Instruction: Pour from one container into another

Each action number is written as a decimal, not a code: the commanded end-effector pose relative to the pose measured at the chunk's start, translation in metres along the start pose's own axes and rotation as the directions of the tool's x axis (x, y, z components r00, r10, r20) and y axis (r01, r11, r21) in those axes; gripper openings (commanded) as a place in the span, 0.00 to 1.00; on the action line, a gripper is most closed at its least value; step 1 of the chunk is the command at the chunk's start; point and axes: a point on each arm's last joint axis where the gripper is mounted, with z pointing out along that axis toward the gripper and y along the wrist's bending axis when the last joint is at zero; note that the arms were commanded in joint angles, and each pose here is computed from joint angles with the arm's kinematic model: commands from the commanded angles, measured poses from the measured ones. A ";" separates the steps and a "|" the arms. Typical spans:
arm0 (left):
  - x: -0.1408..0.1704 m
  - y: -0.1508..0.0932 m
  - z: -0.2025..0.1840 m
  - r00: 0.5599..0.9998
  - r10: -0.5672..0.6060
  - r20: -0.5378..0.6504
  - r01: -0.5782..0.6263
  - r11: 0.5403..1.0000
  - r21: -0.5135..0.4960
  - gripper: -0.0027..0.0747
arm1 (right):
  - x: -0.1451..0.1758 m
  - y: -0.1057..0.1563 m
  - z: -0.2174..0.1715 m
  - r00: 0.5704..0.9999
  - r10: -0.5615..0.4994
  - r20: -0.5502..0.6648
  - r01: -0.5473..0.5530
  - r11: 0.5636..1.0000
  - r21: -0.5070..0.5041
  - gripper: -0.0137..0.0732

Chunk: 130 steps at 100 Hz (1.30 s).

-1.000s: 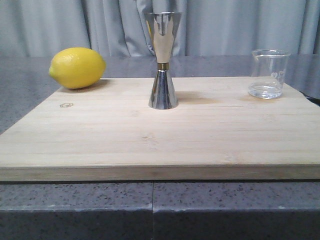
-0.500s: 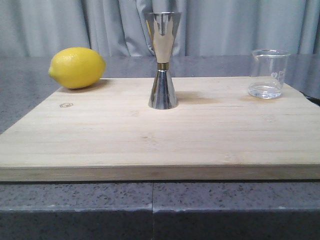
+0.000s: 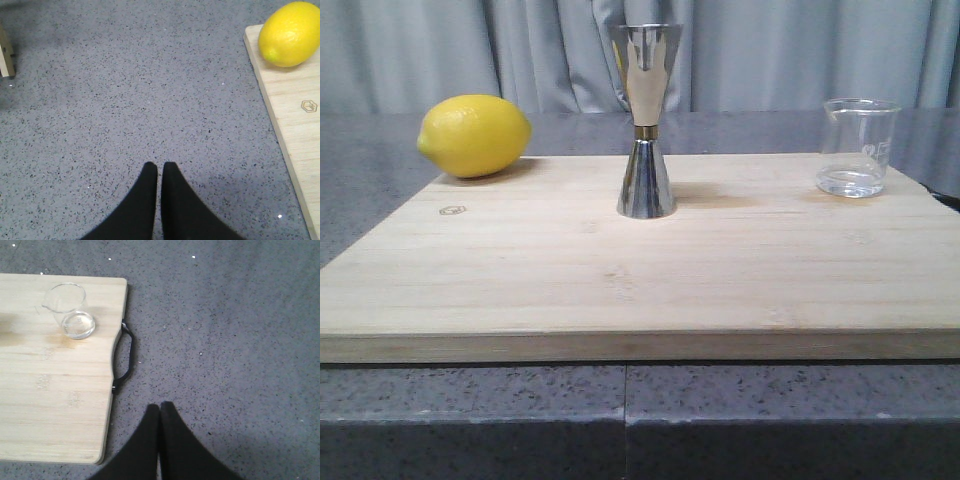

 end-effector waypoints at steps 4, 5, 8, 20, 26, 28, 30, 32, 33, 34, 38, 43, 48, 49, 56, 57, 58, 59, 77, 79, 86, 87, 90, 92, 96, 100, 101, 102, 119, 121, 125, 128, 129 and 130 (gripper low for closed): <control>-0.010 0.001 -0.005 0.997 -0.014 0.082 0.014 1.000 0.006 0.01 | -0.011 -0.002 -0.005 0.996 -0.010 0.093 0.009 1.000 0.012 0.07; -0.010 0.001 -0.005 0.997 -0.014 0.082 0.014 1.000 0.006 0.01 | -0.011 -0.002 -0.005 0.996 -0.010 0.093 0.009 1.000 0.012 0.07; -0.010 0.001 -0.005 0.997 -0.014 0.082 0.014 1.000 0.006 0.01 | -0.011 -0.002 -0.005 0.996 -0.010 0.093 0.009 1.000 0.012 0.07; -0.010 0.001 -0.005 0.997 -0.014 0.082 0.014 1.000 0.006 0.01 | -0.011 -0.002 -0.005 0.996 -0.010 0.093 0.009 1.000 0.012 0.07; -0.010 0.001 -0.005 0.997 -0.014 0.082 0.014 1.000 0.006 0.01 | -0.011 -0.002 -0.005 0.996 -0.010 0.093 0.009 1.000 0.012 0.07; -0.010 0.001 -0.005 0.997 -0.014 0.082 0.014 1.000 0.006 0.01 | -0.011 -0.002 -0.005 0.996 -0.010 0.093 0.009 1.000 0.012 0.07; -0.010 0.001 -0.005 0.997 -0.014 0.082 0.014 1.000 0.006 0.01 | -0.011 -0.002 -0.005 0.996 -0.010 0.093 0.009 1.000 0.012 0.07; -0.011 0.001 -0.005 0.997 -0.014 0.080 0.013 1.000 0.005 0.01 | -0.011 -0.002 -0.005 0.996 -0.010 0.093 0.009 1.000 0.012 0.07; -0.011 0.001 -0.005 0.997 -0.014 0.080 0.013 1.000 0.005 0.01 | -0.011 -0.002 -0.005 0.996 -0.010 0.093 0.009 1.000 0.012 0.07; -0.011 0.001 -0.005 0.997 -0.015 0.080 0.014 1.000 0.007 0.01 | -0.011 -0.002 -0.005 0.996 -0.010 0.093 0.009 1.000 0.012 0.07; -0.010 0.000 -0.005 0.997 -0.017 0.079 0.016 1.000 0.009 0.01 | -0.011 -0.002 -0.005 0.996 -0.010 0.093 0.009 1.000 0.012 0.07; -0.011 0.001 -0.004 0.997 -0.010 0.080 0.010 1.000 0.001 0.01 | -0.011 -0.002 -0.005 0.996 -0.010 0.093 0.009 1.000 0.012 0.07; -0.009 0.001 -0.004 0.997 -0.010 0.079 0.010 1.000 0.003 0.01 | -0.011 -0.002 -0.005 0.996 -0.010 0.093 0.009 1.000 0.012 0.07; -0.008 0.001 -0.004 0.997 -0.010 0.081 0.010 1.000 0.003 0.01 | -0.011 -0.002 -0.005 0.996 -0.010 0.093 0.009 1.000 0.012 0.07; -0.003 0.000 -0.001 0.995 -0.007 0.098 0.006 1.000 0.008 0.01 | -0.011 -0.002 -0.005 0.996 -0.010 0.093 0.009 1.000 0.012 0.07; -0.003 0.000 -0.001 0.995 -0.007 0.103 0.006 1.000 0.008 0.01 | -0.011 -0.002 -0.005 0.996 -0.010 0.093 0.009 1.000 0.012 0.07; -0.001 0.000 0.000 0.993 -0.006 0.114 0.005 1.000 0.011 0.01 | -0.011 -0.002 -0.005 0.996 -0.010 0.093 0.009 1.000 0.012 0.07; -0.001 0.000 0.000 0.993 -0.010 0.119 0.009 1.000 0.012 0.01 | -0.011 -0.002 -0.005 0.996 -0.010 0.093 0.009 1.000 0.012 0.07; 0.026 0.002 0.005 0.949 -0.091 0.300 0.080 0.996 0.050 0.01 | -0.011 -0.002 -0.005 0.996 -0.010 0.093 0.009 1.000 0.012 0.07; 0.030 0.002 0.005 0.941 -0.107 0.321 0.094 0.994 0.054 0.01 | -0.011 -0.002 -0.005 0.996 -0.010 0.093 0.009 1.000 0.012 0.07; 0.044 0.004 0.007 0.909 -0.127 0.397 0.119 0.992 0.045 0.01 | -0.011 -0.002 -0.005 0.996 -0.010 0.093 0.009 1.000 0.012 0.07; 0.045 0.005 0.007 0.905 -0.129 0.405 0.123 0.992 0.040 0.01 | -0.011 -0.002 -0.005 0.996 -0.010 0.093 0.009 1.000 0.012 0.07; 0.054 0.004 0.009 0.891 -0.141 0.432 0.136 0.990 0.042 0.01 | -0.011 -0.002 -0.005 0.996 -0.010 0.093 0.009 1.000 0.012 0.07; 0.056 0.004 0.009 0.879 -0.146 0.455 0.143 0.989 0.041 0.01 | -0.011 -0.002 -0.005 0.996 -0.010 0.093 0.009 1.000 0.012 0.07; 0.066 0.004 0.011 0.855 -0.150 0.496 0.150 0.988 0.040 0.01 | -0.011 -0.002 -0.005 0.996 -0.010 0.093 0.009 1.000 0.012 0.07; 0.076 0.003 0.013 0.829 -0.156 0.537 0.156 0.987 0.046 0.01 | -0.011 -0.002 -0.005 0.996 -0.010 0.093 0.009 1.000 0.012 0.07; 0.078 0.003 0.014 0.825 -0.156 0.544 0.157 0.987 0.045 0.01 | -0.011 -0.002 -0.005 0.996 -0.010 0.093 0.009 1.000 0.012 0.07; 0.082 0.002 0.015 0.821 -0.161 0.548 0.161 0.986 0.048 0.01 | -0.011 -0.002 -0.005 0.996 -0.010 0.093 0.009 1.000 0.012 0.07; 0.123 -0.003 0.030 0.737 -0.170 0.654 0.173 0.983 0.061 0.01 | -0.011 -0.002 -0.005 0.996 -0.010 0.093 0.009 1.000 0.012 0.07; 0.128 -0.004 0.032 0.727 -0.176 0.663 0.178 0.982 0.066 0.01 | -0.011 -0.002 -0.005 0.996 -0.010 0.093 0.009 1.000 0.012 0.07; 0.137 -0.005 0.036 0.716 -0.186 0.673 0.186 0.980 0.073 0.01 | -0.011 -0.002 -0.005 0.996 -0.010 0.093 0.009 1.000 0.012 0.07; 0.142 -0.006 0.039 0.705 -0.185 0.684 0.185 0.980 0.075 0.01 | -0.011 -0.002 -0.005 0.996 -0.010 0.093 0.009 1.000 0.012 0.07; 0.143 -0.006 0.039 0.703 -0.185 0.687 0.184 0.980 0.075 0.01 | -0.011 -0.002 -0.005 0.996 -0.010 0.093 0.009 1.000 0.012 0.07; 0.146 -0.006 0.041 0.701 -0.186 0.689 0.185 0.980 0.077 0.01 | -0.011 -0.002 -0.005 0.996 -0.010 0.093 0.009 1.000 0.012 0.07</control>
